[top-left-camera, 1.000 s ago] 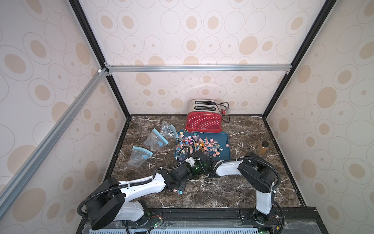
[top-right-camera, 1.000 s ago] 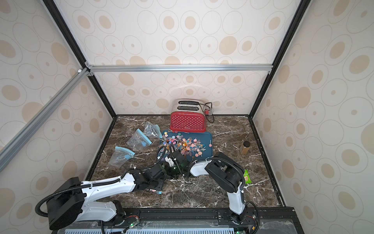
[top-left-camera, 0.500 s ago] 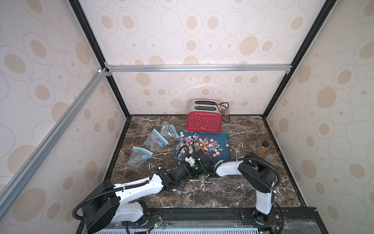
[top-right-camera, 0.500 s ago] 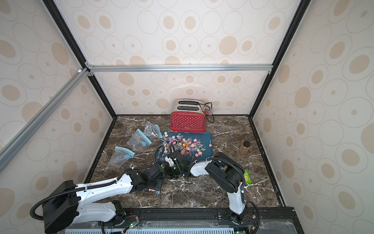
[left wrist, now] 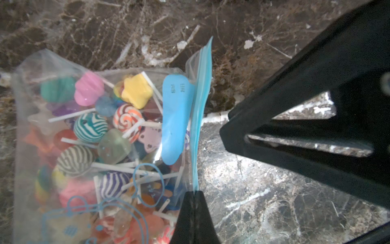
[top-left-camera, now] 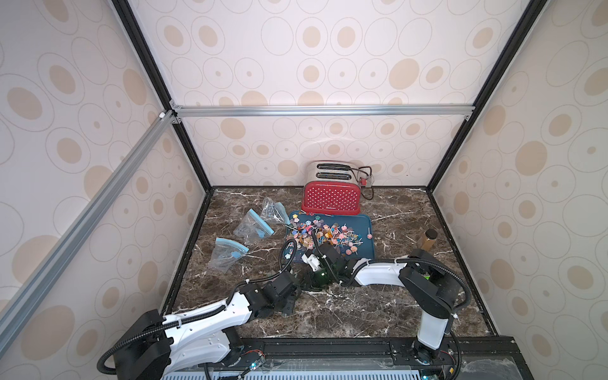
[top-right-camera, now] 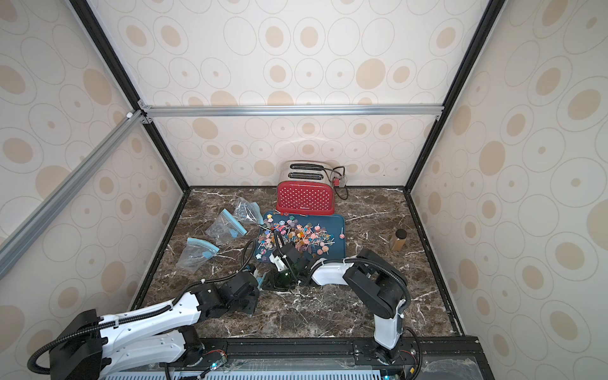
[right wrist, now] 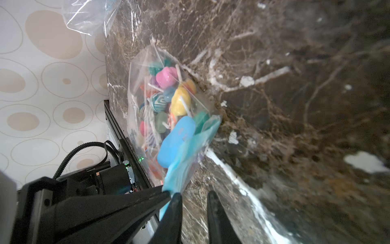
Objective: Pour candies out of the ziploc bag
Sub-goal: Open the ziploc bag at the center of the board.
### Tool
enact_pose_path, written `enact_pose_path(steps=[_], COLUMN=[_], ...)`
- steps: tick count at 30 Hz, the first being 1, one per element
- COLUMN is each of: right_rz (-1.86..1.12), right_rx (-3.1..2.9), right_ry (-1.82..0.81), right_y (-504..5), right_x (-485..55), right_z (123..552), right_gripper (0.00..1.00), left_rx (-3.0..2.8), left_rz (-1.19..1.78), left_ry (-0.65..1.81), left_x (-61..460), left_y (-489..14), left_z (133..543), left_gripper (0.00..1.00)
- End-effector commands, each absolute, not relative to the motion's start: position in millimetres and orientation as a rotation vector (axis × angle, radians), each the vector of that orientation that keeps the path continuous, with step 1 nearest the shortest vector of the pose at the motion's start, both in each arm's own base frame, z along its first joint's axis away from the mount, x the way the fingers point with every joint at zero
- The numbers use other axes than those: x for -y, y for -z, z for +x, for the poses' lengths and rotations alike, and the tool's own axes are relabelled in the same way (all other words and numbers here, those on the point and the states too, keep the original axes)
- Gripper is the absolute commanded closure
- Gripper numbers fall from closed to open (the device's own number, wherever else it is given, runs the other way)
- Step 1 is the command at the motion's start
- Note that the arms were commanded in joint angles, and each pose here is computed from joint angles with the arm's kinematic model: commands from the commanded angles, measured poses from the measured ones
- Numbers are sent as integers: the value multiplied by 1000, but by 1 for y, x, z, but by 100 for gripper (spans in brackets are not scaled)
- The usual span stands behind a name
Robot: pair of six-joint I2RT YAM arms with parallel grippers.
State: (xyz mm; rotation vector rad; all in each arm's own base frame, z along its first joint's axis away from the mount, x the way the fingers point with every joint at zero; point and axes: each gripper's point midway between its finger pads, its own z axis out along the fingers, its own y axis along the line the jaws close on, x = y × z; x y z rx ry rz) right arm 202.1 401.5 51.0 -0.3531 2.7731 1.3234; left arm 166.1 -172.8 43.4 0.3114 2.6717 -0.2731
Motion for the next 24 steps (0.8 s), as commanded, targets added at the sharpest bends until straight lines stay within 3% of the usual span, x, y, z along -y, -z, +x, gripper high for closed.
enact_pose_path(steps=[1, 11, 24], right_rz=[-377, -388, -351], right_rx=[-2762, -2755, -2808], right_ry=[-1335, -1379, -1356], right_y=[-54, -59, -39], right_x=[-409, -420, -420], right_z=[203, 199, 197], right_gripper=[76, 71, 84], left_rx=[-2659, -2669, -2667], left_rz=[320, 343, 345], left_ry=[256, 267, 252], left_x=[173, 183, 184], left_y=[-43, -40, -40], left_z=[168, 172, 175], left_gripper=[100, 100, 100])
